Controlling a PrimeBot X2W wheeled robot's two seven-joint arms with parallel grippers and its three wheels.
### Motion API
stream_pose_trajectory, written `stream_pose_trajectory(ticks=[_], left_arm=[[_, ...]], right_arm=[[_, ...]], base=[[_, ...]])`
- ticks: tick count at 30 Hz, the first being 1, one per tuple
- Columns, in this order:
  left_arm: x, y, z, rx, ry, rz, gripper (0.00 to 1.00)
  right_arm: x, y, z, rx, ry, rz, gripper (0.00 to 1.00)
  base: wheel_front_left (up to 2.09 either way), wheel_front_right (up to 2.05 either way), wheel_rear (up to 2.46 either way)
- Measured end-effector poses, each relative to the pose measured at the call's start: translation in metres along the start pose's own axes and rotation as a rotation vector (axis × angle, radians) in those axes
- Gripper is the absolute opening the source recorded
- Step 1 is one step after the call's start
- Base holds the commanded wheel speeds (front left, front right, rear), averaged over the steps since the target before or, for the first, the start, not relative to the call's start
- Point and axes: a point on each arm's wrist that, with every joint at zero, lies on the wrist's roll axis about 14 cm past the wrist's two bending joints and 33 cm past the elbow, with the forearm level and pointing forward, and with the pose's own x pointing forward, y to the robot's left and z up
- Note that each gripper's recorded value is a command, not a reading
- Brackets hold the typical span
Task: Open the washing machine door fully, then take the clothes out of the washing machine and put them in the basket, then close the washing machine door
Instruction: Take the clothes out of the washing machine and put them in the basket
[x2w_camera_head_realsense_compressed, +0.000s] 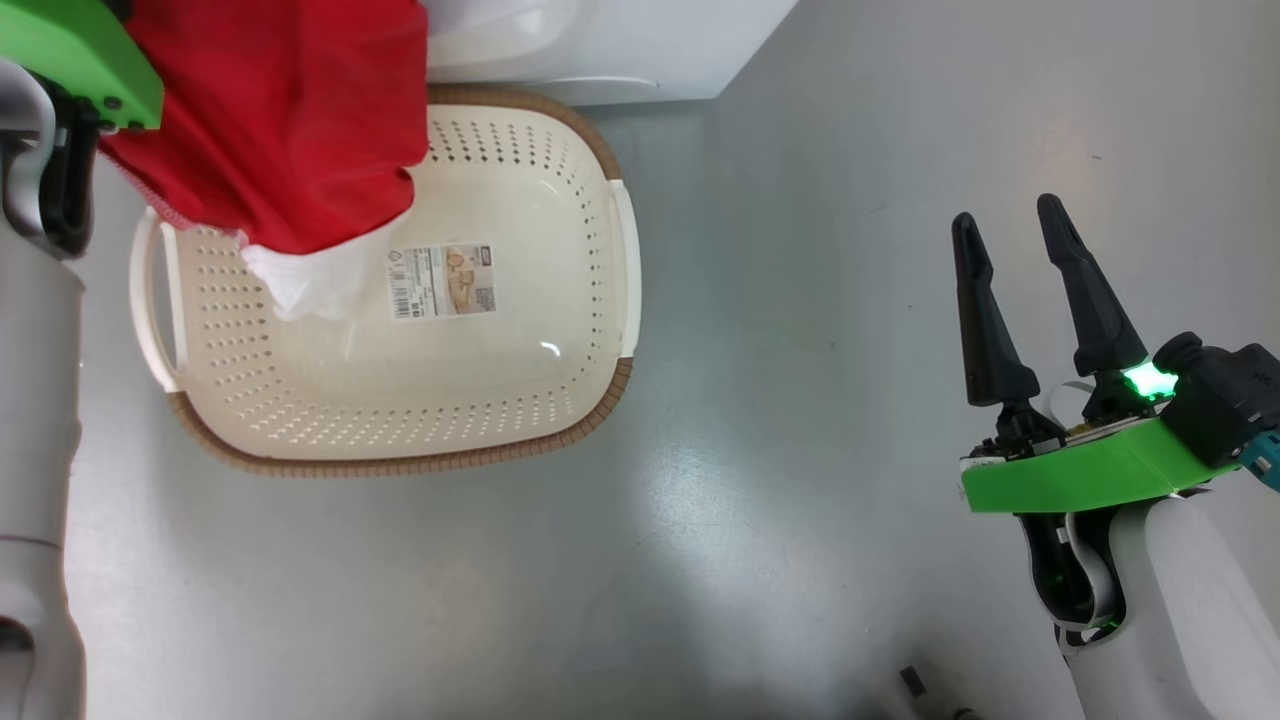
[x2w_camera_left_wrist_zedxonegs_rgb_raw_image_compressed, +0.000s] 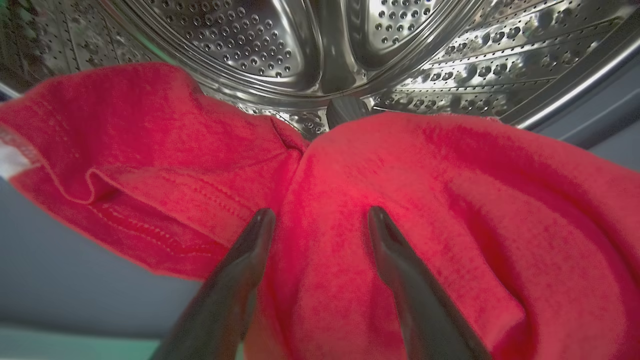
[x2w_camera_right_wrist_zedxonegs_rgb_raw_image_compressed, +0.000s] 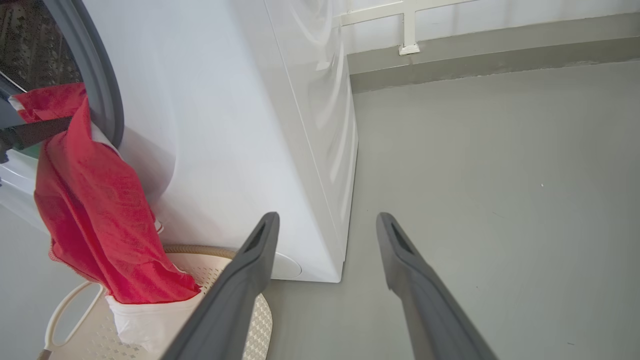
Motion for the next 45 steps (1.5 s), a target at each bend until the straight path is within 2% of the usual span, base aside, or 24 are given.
stream_pose_trajectory(ticks=[10, 13, 14, 15, 17, 18, 25, 37, 45], left_arm=[[0.011, -0.028, -0.019, -0.039, 0.084, -0.072, 0.98], [0.010, -0.031, -0.022, -0.045, 0.091, -0.087, 0.75], [0.010, -0.031, -0.023, -0.039, 0.093, -0.090, 0.64], [0.010, -0.030, -0.023, -0.031, 0.096, -0.093, 0.44], [0.009, -0.028, -0.024, -0.029, 0.096, -0.093, 0.22], [0.010, -0.027, -0.024, -0.026, 0.095, -0.094, 0.01], [0.008, -0.027, -0.018, -0.008, 0.052, -0.102, 0.00], [-0.020, -0.032, -0.009, -0.085, -0.060, -0.127, 0.00], [-0.067, -0.048, -0.049, -0.141, -0.039, -0.148, 0.00]], right_arm=[[-0.001, -0.006, -0.004, 0.002, 0.010, -0.015, 1.00], [0.000, -0.006, -0.005, 0.003, 0.012, -0.014, 1.00], [0.000, -0.005, -0.005, 0.003, 0.011, -0.014, 1.00], [0.000, -0.005, -0.005, 0.002, 0.011, -0.014, 1.00], [-0.001, -0.006, -0.004, 0.002, 0.010, -0.015, 1.00], [-0.001, -0.006, -0.004, 0.001, 0.009, -0.015, 1.00], [0.000, -0.004, -0.004, 0.004, 0.007, -0.010, 1.00], [0.003, 0.004, 0.002, 0.012, -0.008, 0.009, 1.00], [0.003, 0.007, 0.002, 0.015, -0.010, 0.018, 1.00]], base=[[0.00, 0.00, 0.00], [0.00, 0.00, 0.00], [0.00, 0.00, 0.00], [0.00, 0.00, 0.00], [0.00, 0.00, 0.00], [0.00, 0.00, 0.00], [0.00, 0.00, 0.00], [0.00, 0.00, 0.00], [0.00, 0.00, 0.00]])
